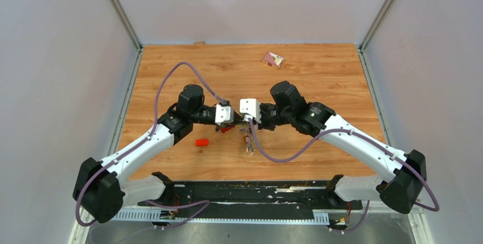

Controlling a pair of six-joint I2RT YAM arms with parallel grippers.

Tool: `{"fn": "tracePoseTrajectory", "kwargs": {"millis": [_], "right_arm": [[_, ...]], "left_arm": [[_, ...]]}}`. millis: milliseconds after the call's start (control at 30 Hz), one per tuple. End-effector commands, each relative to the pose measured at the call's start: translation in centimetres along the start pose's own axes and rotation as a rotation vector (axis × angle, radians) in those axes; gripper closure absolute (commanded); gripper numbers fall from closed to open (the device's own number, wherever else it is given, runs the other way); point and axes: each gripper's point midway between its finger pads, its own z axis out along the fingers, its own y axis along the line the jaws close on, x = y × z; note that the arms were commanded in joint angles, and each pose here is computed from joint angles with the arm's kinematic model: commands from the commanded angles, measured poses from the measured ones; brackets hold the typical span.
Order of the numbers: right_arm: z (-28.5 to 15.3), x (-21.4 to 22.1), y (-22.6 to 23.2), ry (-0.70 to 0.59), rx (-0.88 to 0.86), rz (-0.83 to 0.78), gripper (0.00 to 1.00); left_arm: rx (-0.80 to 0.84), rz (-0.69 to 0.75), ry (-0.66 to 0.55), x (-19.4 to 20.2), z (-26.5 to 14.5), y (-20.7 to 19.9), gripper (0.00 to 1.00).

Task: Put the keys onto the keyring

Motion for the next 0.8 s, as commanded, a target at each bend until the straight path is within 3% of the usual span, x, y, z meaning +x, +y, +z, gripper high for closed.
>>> {"fn": "tracePoseTrajectory", "kwargs": {"millis": [0, 267, 567, 767], "right_arm": [[-1.0, -3.3, -1.4, -0.111, 0.065, -0.033, 1.0], [-1.1, -3.5, -1.5, -0.12, 0.07, -0.027, 1.0], [-1.0, -3.2, -1.4, -0.113, 0.071, -0.027, 1.0], [-1.2, -3.0, -1.6, -0.109, 0.085, -0.021, 1.0]], "left_arm": [[-0.006, 0.011, -0.024, -0.7, 0.3, 0.5, 0.8], [0.007, 0.001, -0.03, -0.7, 0.5, 0.3, 0.82], [0.012, -0.009, -0.039, -0.9, 0.5, 0.3, 1.0], [-0.012, 0.002, -0.076, -2.0, 0.2, 0.3, 1.0]]}}
